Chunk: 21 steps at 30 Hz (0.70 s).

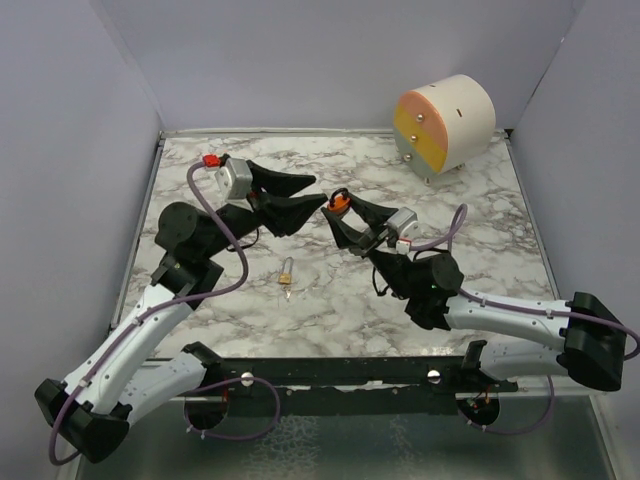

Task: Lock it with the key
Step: Lock the lock.

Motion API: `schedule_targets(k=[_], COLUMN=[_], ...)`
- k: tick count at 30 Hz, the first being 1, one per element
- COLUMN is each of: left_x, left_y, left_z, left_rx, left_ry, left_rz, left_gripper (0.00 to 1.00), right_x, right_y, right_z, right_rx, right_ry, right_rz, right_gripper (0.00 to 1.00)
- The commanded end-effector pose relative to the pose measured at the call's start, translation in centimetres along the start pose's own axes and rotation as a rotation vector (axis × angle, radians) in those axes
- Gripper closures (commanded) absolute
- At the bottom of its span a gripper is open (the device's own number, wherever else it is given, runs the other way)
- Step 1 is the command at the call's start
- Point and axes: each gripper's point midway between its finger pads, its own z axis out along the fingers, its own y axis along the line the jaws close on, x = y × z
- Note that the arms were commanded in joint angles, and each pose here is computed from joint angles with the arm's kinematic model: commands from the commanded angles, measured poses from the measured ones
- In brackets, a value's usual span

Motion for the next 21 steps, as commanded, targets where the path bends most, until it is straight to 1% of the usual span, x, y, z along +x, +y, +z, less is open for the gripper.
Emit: schedule_targets(k=[1,5,8,12,14,17,21], left_x=[-3.4,-3.9,-3.8,-1.7,-0.7,-0.1,-0.3], left_y=[0.2,0.7,0.7,0.7,1.8,2.5,2.7], left_z=[-0.8,-0.7,0.1,0.9,1.0,0.8,0.4], left_rx=[-0.063,-0.086,-0.060,0.016,-0.014,-0.047,-0.072], left_ry=[-0.088,-0.099,-0.084,0.005,0.056,0.097,0.108], left_rz=[0.079,0.102,0.129,0.230,0.269,0.284,0.279], left_gripper=[0.52,0.51,0.49,0.43,0.43,0.43,0.43], right_x=[-0.3,0.2,0.5,0.8,0.9,1.1,1.3], right_y=[-0.1,0.1,0.2,0.1,0.1,0.1,0.0], right_z=[0.1,0.1,0.1,0.0,0.0,0.0,0.1], right_rx=[0.022,0.018,0.016,0.023,0.022,0.022,0.025], right_ry=[-0.038,-0.022,-0.010,0.003,0.010,0.017,0.025], right_rz=[0.022,0.021,0.020,0.017,0.016,0.011,0.000], right_gripper=[0.99,0.99,0.99,0.99,0.99,0.99,0.99])
